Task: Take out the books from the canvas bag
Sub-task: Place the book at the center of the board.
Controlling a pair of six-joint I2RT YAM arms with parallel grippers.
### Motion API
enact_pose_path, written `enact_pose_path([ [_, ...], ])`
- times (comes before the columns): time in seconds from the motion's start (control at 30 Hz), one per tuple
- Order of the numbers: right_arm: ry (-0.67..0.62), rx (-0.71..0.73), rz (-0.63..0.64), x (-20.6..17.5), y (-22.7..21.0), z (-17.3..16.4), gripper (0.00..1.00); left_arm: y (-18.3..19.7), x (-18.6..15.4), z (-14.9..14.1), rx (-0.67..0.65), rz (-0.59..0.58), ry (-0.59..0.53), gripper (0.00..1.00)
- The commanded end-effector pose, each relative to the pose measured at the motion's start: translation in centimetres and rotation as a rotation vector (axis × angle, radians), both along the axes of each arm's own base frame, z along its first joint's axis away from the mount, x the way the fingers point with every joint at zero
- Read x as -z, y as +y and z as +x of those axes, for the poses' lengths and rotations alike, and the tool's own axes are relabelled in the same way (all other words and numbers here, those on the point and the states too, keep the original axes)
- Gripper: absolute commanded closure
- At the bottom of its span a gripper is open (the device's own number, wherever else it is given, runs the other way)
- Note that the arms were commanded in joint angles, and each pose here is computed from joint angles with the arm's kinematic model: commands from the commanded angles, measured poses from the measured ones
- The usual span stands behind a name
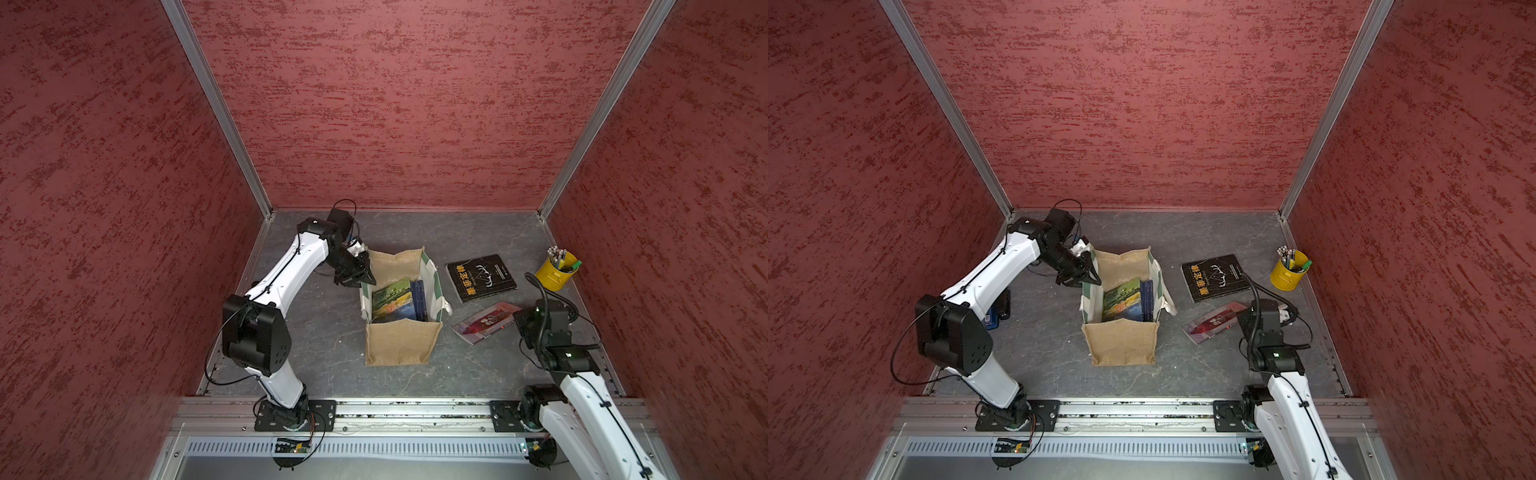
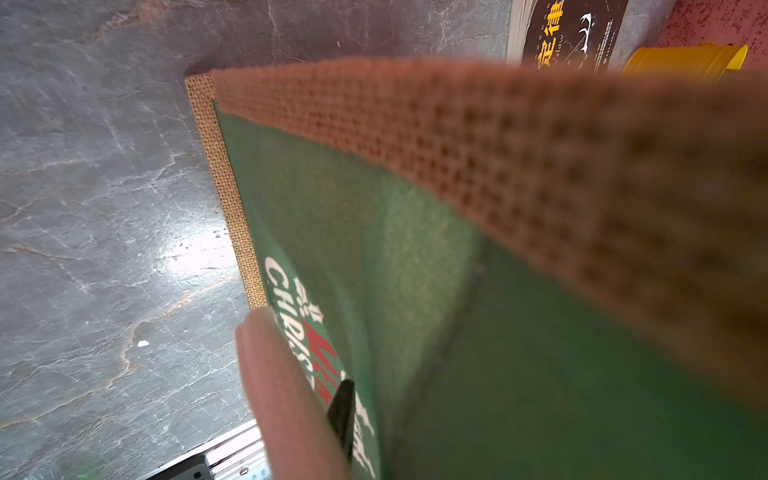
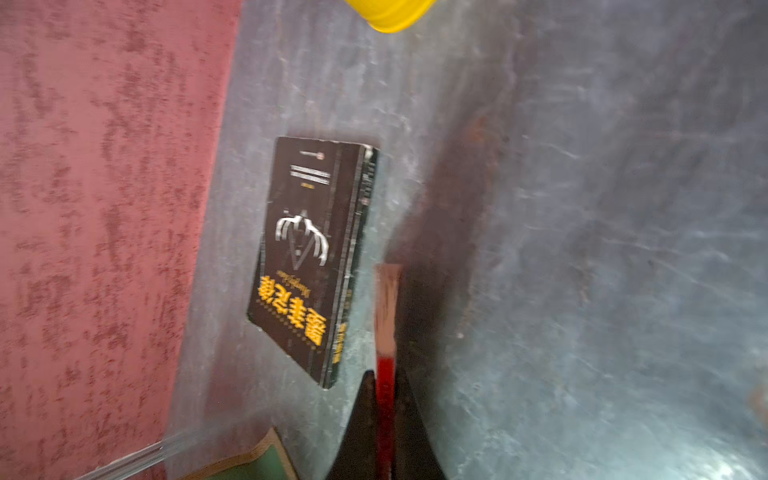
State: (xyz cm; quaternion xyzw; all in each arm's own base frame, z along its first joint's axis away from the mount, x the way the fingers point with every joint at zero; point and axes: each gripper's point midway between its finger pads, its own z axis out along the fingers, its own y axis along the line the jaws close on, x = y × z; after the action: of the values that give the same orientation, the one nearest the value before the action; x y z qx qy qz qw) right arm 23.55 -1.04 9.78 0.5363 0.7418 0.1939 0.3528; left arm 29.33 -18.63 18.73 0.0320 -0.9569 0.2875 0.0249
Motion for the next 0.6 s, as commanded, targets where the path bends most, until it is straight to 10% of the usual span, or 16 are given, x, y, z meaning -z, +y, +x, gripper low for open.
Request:
enact_pose_path([
  [0.0, 0.039, 0.091, 0.028, 1.6, -1.0, -1.1, 1.00, 0.2, 0.0, -0.2, 0.003, 0.007, -0.006, 0.76],
  [0.1, 0.113, 0.105, 0.040, 3.9, -1.0, -2.3, 0.93, 0.2, 0.0, -0.2, 0.003, 0.006, -0.006, 0.76],
  [0.23, 0.171, 0.096, 0.013, 3.7, -1.2, -2.7, 0.32, 0.2, 0.1, -0.2, 0.003, 0.008, -0.005, 0.76],
  [0.57, 0.003, -0.232, -0.153, -9.7, 2.1, 5.9, 0.23, -0.1, 0.2, 0.0, 0.003, 0.002, 0.001, 0.76],
])
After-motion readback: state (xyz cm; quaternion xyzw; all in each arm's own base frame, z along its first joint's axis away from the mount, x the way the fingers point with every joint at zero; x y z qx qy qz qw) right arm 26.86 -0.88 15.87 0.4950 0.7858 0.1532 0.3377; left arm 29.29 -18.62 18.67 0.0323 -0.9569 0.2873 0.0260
